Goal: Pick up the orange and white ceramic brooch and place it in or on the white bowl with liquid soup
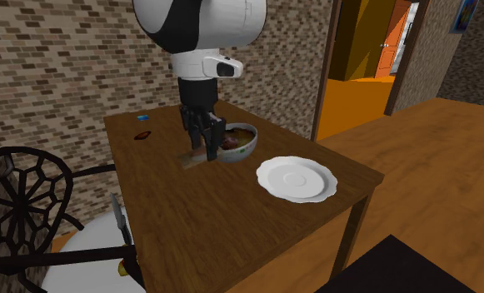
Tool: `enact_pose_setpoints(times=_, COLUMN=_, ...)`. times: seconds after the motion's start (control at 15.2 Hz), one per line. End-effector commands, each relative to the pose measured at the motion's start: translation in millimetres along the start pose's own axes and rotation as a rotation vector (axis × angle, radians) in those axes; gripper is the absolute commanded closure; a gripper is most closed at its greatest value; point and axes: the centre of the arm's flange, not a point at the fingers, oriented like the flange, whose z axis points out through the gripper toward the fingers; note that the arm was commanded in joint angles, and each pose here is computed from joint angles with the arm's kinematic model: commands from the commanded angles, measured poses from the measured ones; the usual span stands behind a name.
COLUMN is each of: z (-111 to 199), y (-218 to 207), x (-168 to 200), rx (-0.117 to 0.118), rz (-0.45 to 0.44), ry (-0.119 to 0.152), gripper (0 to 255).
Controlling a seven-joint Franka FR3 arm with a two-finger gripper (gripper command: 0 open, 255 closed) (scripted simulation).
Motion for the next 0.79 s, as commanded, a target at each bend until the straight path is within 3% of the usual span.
enact_pose_setpoints(times=0.0, z=1, y=-14, x=20, rx=0.0, rz=0.0, ry=0.001, gripper=255)
enact_pose_setpoints(times=0.73, z=-3, y=-98, x=138, rx=0.0, rz=0.0, ry=0.001, gripper=255)
